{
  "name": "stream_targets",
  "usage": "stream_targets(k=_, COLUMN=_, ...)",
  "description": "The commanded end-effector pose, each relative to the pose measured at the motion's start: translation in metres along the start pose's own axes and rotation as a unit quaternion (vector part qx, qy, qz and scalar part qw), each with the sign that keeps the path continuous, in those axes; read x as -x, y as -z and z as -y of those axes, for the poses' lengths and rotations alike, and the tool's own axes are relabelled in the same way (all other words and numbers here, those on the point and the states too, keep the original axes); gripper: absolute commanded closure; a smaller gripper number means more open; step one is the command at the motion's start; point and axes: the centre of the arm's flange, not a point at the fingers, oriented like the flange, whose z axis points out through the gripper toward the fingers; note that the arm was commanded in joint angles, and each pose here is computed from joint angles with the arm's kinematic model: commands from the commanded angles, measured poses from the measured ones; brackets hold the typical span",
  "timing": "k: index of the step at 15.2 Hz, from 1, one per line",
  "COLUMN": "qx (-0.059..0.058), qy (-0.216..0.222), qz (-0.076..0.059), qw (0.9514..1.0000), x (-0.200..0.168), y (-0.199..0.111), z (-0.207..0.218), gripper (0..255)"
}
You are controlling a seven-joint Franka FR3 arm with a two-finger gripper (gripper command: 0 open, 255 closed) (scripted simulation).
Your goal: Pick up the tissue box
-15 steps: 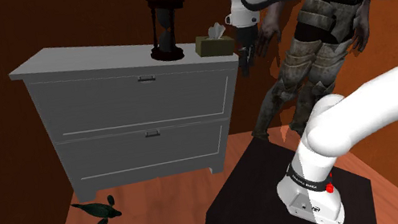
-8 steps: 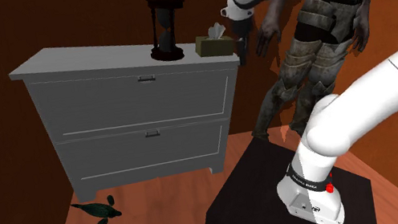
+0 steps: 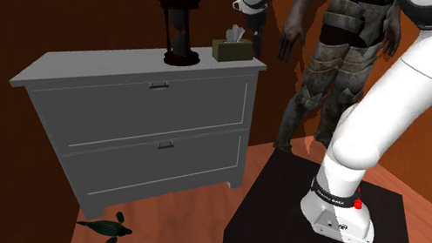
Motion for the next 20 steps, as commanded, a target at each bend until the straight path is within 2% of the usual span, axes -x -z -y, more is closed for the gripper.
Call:
stream_targets(k=1, qx=0.017, qy=0.014, qz=-0.001, qw=0.9998, x=-0.008, y=0.005, z=-0.021, gripper=0)
stream_targets(k=7, qx=0.067, qy=0.052, qz=-0.005, qw=0.9964, x=-0.034, y=0.017, z=-0.078, gripper=0)
stream_targets(k=14, qx=0.125, qy=0.096, qz=-0.010, qw=0.9875, x=-0.071, y=0.039, z=-0.140, gripper=0)
stream_targets(k=15, qx=0.129, qy=0.099, qz=-0.010, qw=0.9866, x=-0.073, y=0.041, z=-0.144, gripper=0)
stream_targets(k=20, qx=0.129, qy=0.099, qz=-0.010, qw=0.9866, x=-0.079, y=0.016, z=-0.137, gripper=0)
